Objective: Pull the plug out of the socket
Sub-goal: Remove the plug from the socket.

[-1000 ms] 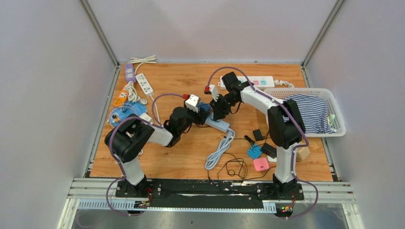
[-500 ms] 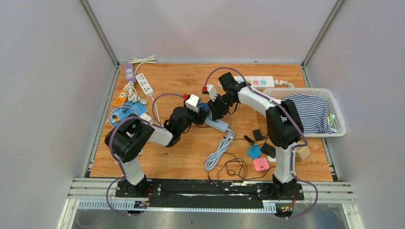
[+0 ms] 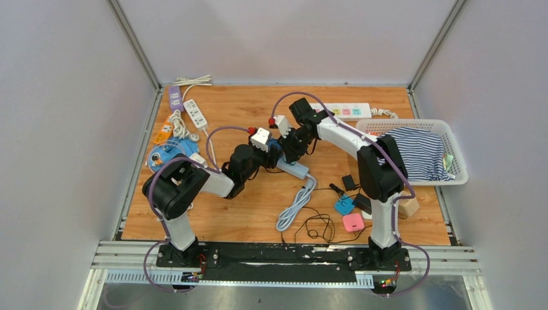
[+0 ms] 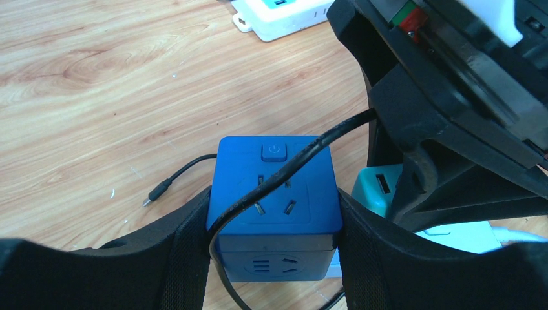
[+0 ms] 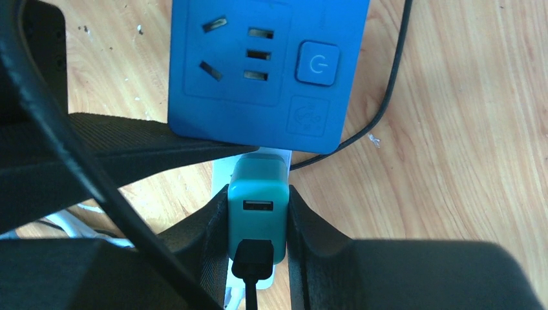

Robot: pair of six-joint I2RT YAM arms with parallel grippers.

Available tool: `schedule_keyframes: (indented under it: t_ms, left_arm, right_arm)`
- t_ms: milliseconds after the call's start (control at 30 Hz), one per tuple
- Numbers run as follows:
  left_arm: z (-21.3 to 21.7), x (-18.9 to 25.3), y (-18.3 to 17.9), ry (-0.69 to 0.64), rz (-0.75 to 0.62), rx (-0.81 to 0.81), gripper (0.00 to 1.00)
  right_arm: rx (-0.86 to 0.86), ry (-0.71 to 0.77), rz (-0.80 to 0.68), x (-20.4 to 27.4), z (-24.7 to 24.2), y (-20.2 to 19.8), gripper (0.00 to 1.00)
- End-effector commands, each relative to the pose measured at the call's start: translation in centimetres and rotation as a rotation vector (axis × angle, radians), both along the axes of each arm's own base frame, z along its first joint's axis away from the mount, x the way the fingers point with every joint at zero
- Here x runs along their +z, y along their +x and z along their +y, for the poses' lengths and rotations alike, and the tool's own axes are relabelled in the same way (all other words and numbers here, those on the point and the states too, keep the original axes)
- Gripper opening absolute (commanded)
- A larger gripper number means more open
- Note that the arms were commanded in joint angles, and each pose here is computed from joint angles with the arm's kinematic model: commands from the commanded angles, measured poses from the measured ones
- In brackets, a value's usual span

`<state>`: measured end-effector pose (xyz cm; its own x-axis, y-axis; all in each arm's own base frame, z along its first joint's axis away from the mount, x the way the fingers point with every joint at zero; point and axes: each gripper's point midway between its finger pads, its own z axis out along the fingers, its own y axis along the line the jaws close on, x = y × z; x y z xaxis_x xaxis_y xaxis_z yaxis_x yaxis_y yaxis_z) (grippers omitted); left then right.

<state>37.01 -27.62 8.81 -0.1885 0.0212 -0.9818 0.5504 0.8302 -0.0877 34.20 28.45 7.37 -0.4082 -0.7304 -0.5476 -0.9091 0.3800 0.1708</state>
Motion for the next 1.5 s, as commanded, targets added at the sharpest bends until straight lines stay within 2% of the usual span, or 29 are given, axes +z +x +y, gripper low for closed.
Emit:
schedule_keyframes:
  t_ms: [0,133,267,333,400,467,700,867,1100,1267,1467]
  left_arm:
    - [-0.9,-1.9,-0.9,0.046,0.045,-0.060,0.00]
    - [-1.0,-1.9,-0.9,0.046,0.045,-0.060,0.00]
    - [-1.0,-1.9,-0.9,0.049,0.043,-0.062,0.00]
    - [-1.0,-1.9,-0.9,0.048,0.042,-0.062,0.00]
    - [-1.0,-1.9,-1.0,0.049,0.042,-0.063,0.00]
    - [-1.0,-1.8,-1.0,0.049,0.041,-0.064,0.00]
    - [-1.1,-1.9,-0.9,0.051,0.041,-0.065,0.00]
    - [-1.5,-1.9,-1.2,0.054,0.039,-0.088,0.00]
    - [-1.7,-2.0,-1.4,0.058,0.035,-0.102,0.00]
    - [-1.8,-1.9,-1.4,0.056,0.036,-0.106,0.00]
    - [-1.7,-1.9,-1.5,0.058,0.036,-0.105,0.00]
  right_arm:
    - [-0.056,0.079,-0.100,2.6,1.3,2.3,0.00]
    - [0.095,0.249,0.007,4.5,3.3,-0.9,0.00]
    - [0.201,0.342,0.072,6.2,4.6,-3.1,0.00]
    - [0.188,0.297,0.038,5.9,4.4,-2.7,0.00]
    - [0.104,0.172,-0.048,4.5,3.3,-0.6,0.00]
    - [0.047,0.129,-0.074,3.8,2.5,0.6,0.00]
    - [0.140,0.280,0.041,5.4,4.6,-2.0,0.00]
    - [0.056,0.189,-0.019,4.5,3.6,0.1,0.00]
    - [0.071,0.230,0.019,5.0,4.4,-0.2,0.00]
    - [-0.011,0.084,-0.100,4.0,2.0,2.2,0.00]
    - [0.222,0.314,0.073,6.4,5.2,-3.1,0.00]
